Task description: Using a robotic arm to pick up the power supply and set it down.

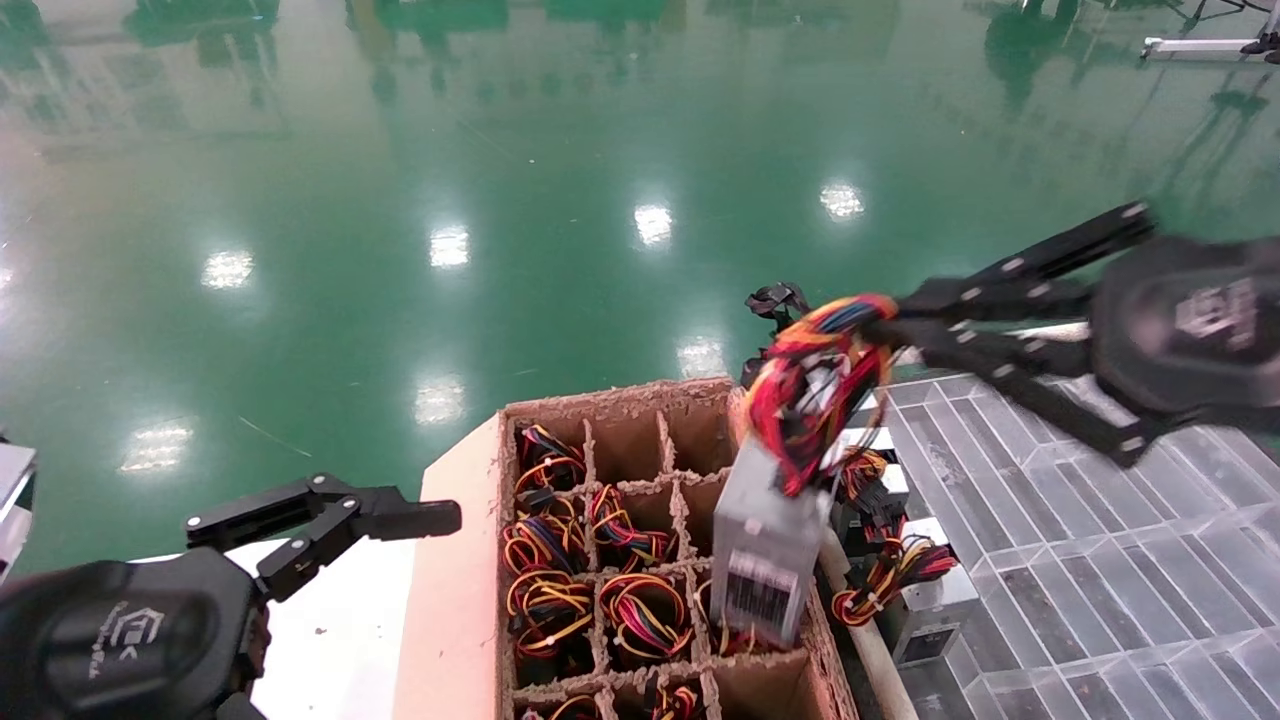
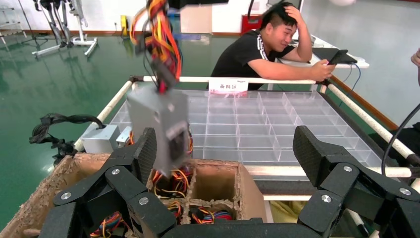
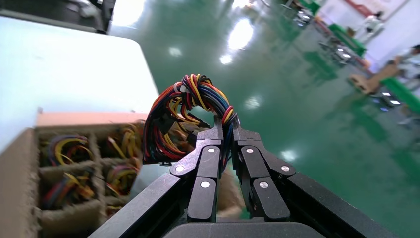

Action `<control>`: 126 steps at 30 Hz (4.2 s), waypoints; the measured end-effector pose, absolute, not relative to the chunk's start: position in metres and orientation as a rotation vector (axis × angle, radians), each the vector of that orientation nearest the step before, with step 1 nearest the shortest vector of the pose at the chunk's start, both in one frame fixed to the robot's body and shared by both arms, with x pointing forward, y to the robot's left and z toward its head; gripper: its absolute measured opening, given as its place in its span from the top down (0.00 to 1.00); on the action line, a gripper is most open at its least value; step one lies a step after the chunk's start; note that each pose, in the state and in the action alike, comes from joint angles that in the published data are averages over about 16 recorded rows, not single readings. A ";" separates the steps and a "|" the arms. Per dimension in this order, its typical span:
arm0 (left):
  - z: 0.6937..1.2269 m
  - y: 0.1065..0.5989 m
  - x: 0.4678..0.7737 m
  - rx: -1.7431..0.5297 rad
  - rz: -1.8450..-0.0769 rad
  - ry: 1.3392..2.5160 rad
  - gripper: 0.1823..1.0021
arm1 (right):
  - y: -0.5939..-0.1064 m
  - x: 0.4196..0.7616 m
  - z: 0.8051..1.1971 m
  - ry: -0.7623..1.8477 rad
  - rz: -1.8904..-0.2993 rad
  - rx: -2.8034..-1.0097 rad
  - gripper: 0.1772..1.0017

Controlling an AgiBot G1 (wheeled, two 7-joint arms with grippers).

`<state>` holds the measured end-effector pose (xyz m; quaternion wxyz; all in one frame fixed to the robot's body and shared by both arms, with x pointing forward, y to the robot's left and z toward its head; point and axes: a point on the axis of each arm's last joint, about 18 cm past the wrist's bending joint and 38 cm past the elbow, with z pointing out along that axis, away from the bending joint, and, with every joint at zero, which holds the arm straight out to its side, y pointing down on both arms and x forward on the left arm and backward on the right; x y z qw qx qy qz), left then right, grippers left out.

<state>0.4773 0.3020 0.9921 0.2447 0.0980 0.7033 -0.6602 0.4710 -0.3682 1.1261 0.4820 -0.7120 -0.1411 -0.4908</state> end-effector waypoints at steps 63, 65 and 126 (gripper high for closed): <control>0.992 0.302 0.477 0.268 -1.802 1.920 0.00 | -0.451 0.475 1.020 -0.188 -1.109 -2.088 0.97; 0.992 0.302 0.477 0.268 -1.802 1.920 0.00 | -0.450 0.479 1.017 -0.188 -1.096 -2.091 0.97; 0.992 0.302 0.477 0.267 -1.803 1.920 0.00 | -0.446 0.491 0.966 -0.002 -0.854 -1.834 0.42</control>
